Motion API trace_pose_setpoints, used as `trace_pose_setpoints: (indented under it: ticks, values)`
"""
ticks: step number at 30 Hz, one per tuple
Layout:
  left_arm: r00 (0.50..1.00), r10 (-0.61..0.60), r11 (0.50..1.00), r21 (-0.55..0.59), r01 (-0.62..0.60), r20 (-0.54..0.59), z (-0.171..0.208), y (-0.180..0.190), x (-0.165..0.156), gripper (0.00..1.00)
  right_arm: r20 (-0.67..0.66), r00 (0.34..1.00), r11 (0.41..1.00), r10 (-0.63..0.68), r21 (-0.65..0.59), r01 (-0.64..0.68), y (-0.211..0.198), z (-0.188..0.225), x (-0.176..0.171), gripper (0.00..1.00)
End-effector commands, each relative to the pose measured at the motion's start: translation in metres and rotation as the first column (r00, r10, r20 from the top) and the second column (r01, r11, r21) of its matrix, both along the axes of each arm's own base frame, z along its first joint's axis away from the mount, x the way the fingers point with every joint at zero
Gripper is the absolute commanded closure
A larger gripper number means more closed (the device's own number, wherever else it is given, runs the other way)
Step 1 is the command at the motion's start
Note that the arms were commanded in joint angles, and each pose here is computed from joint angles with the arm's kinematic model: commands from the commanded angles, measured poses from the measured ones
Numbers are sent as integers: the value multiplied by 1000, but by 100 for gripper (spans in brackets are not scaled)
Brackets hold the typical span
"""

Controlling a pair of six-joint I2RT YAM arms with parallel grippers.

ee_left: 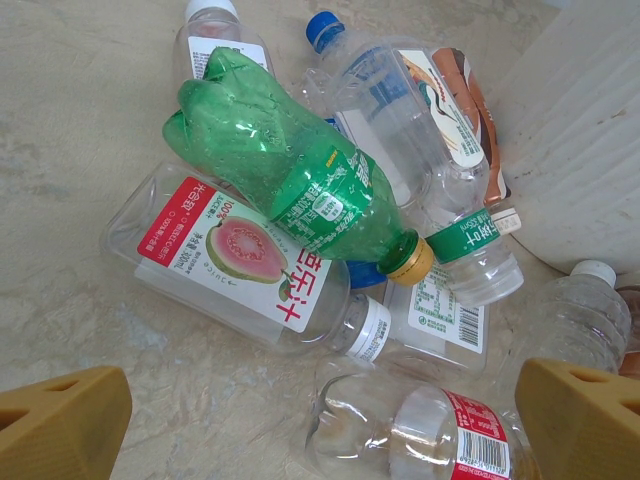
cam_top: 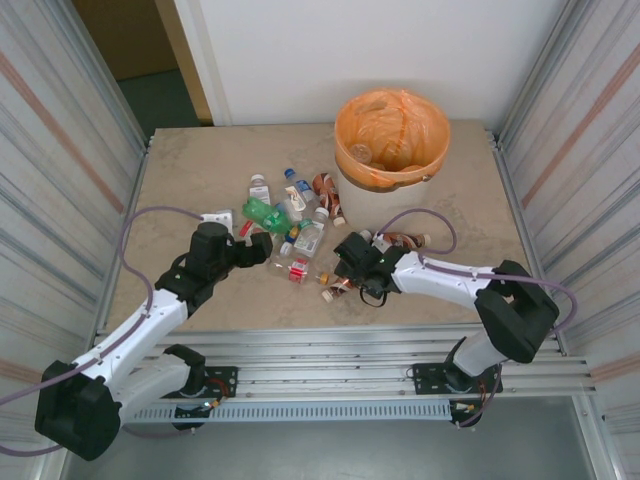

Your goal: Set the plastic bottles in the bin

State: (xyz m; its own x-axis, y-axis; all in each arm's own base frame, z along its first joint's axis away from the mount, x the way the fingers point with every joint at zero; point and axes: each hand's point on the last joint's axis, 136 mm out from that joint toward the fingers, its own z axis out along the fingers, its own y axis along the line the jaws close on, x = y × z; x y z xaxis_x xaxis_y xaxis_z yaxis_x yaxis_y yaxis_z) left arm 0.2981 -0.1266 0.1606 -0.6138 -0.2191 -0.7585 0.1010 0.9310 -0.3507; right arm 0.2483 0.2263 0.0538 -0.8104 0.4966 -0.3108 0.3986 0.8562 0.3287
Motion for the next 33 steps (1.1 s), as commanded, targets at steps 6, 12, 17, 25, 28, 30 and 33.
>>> trace_pose_setpoints:
  ticks: [6, 12, 17, 25, 28, 30, 33]
  values:
    - [999, 14, 999, -36, -12, 33, 15, 0, 4, 1, -61, 997, 999, -37, -33, 35, -9, -24, -2, 27]
    - [999, 16, 999, -35, -14, 34, 15, 0, 4, 1, -90, 995, 998, -43, -53, 38, -14, -36, -4, 30]
    - [999, 15, 1000, -28, -14, 32, 14, 1, 4, 1, -114, 992, 997, -51, -67, 43, -18, -46, -6, 32]
    - [999, 34, 999, -28, -34, 31, 15, 4, 5, 1, -139, 989, 997, -50, -64, 41, -16, -53, -6, 41]
    - [999, 44, 999, -29, -43, 30, 15, 6, 5, 1, -137, 990, 997, -45, -62, 37, -15, -51, -5, 46]
    - [998, 50, 998, -29, -49, 31, 16, 7, 5, 1, -132, 990, 997, -44, -63, 36, -15, -49, -4, 49]
    - [998, 56, 998, -30, -55, 24, 15, 8, 6, 1, -123, 991, 997, -42, -71, 33, -16, -44, -3, 51]
